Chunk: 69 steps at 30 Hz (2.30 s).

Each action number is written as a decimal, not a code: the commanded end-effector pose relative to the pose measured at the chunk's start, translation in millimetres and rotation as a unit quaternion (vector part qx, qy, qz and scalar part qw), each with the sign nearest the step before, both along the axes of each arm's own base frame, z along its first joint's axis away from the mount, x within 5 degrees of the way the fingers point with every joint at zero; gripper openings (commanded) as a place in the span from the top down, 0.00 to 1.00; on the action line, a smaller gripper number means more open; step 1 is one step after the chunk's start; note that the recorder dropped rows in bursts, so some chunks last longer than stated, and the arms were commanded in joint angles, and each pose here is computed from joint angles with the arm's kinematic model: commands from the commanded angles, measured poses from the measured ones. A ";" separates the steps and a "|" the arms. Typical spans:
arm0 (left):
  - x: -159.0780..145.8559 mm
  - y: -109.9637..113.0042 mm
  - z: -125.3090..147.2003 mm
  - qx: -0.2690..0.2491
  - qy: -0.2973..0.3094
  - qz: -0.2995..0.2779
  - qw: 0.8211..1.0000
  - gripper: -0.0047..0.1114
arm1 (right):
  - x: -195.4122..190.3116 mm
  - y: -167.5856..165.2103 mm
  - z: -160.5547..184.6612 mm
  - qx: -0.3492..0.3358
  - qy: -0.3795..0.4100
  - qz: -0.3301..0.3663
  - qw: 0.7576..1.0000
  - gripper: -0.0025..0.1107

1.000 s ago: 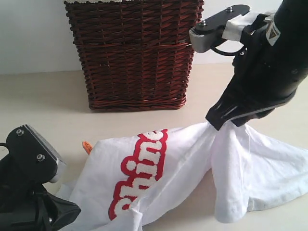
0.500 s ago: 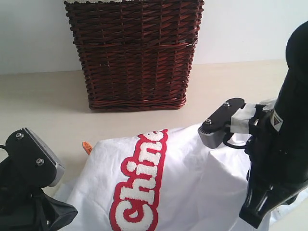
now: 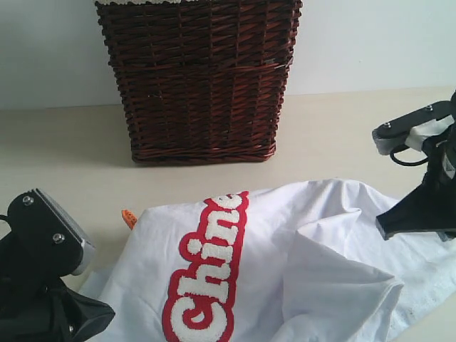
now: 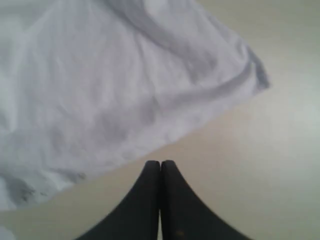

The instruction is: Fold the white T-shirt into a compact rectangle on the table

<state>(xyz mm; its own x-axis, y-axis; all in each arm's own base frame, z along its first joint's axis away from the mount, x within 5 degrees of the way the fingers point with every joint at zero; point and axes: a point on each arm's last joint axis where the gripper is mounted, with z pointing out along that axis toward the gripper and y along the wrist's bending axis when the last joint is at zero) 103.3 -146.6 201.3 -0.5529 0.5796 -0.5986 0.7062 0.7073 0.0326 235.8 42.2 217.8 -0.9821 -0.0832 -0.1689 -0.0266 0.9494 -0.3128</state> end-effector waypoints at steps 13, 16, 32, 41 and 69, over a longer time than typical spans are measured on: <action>-1.4 0.3 0.8 -0.007 0.000 0.001 1.000 0.96 | 45.5 -102.0 -90.4 0.065 0.043 -0.183 0.980 0.98; -1.3 0.3 0.8 -0.006 -0.001 0.000 1.000 0.96 | 48.9 -109.3 -108.3 0.064 0.069 -0.191 0.977 0.98; -1.3 0.7 0.6 -0.005 0.000 0.003 1.000 0.96 | 111.8 -152.9 -133.2 0.029 0.043 -0.181 0.982 0.98; -0.7 0.7 0.9 -0.008 -0.001 0.007 1.000 0.96 | 130.9 -166.0 -157.6 -0.001 0.111 -0.152 0.982 0.98; 63.9 -19.3 -65.5 0.093 0.092 0.106 0.986 0.96 | 125.9 -113.6 36.1 0.228 -0.100 -0.039 0.968 0.98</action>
